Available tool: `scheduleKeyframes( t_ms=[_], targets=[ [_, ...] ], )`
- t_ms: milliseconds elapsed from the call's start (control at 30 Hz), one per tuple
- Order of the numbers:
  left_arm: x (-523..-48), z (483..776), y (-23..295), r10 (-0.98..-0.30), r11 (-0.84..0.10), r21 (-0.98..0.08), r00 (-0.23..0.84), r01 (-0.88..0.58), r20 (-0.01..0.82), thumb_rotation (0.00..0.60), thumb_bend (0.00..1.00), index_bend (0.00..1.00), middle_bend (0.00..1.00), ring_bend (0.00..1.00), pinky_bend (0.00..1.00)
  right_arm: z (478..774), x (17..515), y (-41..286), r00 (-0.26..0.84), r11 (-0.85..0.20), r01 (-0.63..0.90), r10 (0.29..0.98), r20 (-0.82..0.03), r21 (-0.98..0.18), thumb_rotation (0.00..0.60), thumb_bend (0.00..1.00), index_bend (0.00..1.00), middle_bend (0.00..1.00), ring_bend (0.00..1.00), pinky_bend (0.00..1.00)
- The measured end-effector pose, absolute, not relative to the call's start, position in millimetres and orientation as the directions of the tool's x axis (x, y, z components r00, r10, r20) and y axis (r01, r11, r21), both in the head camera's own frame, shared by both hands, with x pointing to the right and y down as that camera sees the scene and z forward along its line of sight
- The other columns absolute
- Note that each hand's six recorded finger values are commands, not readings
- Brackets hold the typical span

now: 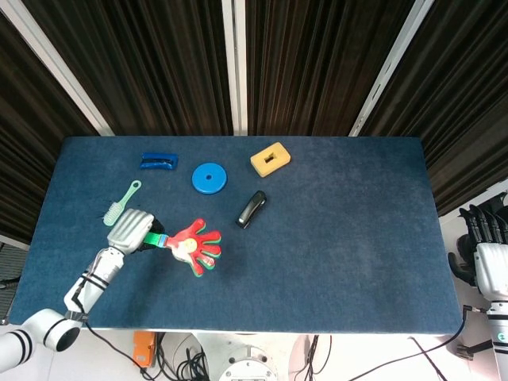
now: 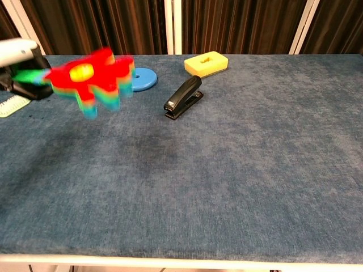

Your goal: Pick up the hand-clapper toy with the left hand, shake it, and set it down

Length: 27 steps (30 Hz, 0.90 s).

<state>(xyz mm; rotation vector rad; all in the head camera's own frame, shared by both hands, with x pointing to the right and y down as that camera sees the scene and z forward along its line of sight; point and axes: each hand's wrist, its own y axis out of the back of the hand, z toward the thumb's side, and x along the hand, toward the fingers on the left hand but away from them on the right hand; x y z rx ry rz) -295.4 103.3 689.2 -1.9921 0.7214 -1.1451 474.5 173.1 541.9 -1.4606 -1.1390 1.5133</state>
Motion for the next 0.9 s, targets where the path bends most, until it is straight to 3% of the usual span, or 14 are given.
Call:
scheduleKeyframes(
  t_ms=[67,167,400,600,767,833,900],
  targets=[
    [-295,694,107,-0.745,-0.542,-0.840,0.458,0.008,0.485,0.600,0.53,1.00,1.00,1.00,1.00,542,475,173,-0.089,-0.339,0.073,0.935,-0.344,-0.938,0.600,0.33,0.00,0.00,0.00,0.00],
    [-293,698,111,-0.743,-0.511,-0.856,0.459,0.081,0.487,0.600,0.52,1.00,1.00,1.00,1.00,543,476,174,-0.089,-0.344,0.072,0.933,-0.350,-0.936,0.600,0.33,0.00,0.00,0.00,0.00],
    [-290,703,114,-0.758,-0.571,-0.819,0.417,-0.051,0.502,0.600,0.51,1.00,1.00,1.00,1.00,546,475,174,-0.088,-0.352,0.073,0.930,-0.358,-0.933,0.600,0.33,0.00,0.00,0.00,0.00],
    [-291,716,117,-0.760,-0.624,-0.770,0.330,-0.130,0.560,0.600,0.41,1.00,1.00,1.00,1.00,548,474,174,-0.085,-0.360,0.067,0.927,-0.364,-0.931,0.600,0.33,0.00,0.00,0.00,0.00],
    [-284,729,121,-0.755,-0.634,-0.765,0.307,-0.115,0.580,0.600,0.39,1.00,1.00,1.00,1.00,548,475,173,-0.088,-0.359,0.066,0.927,-0.364,-0.931,0.600,0.33,0.00,0.00,0.00,0.00],
    [-284,735,123,-0.744,-0.650,-0.751,0.298,-0.115,0.599,0.600,0.36,0.91,0.98,1.00,1.00,548,477,173,-0.092,-0.358,0.066,0.927,-0.363,-0.931,0.600,0.33,0.00,0.00,0.00,0.00],
    [-284,738,126,-0.727,-0.670,-0.735,0.298,-0.107,0.619,0.600,0.31,0.60,0.81,0.87,0.95,548,478,173,-0.095,-0.358,0.067,0.927,-0.364,-0.931,0.600,0.33,0.00,0.00,0.00,0.00]
  ],
)
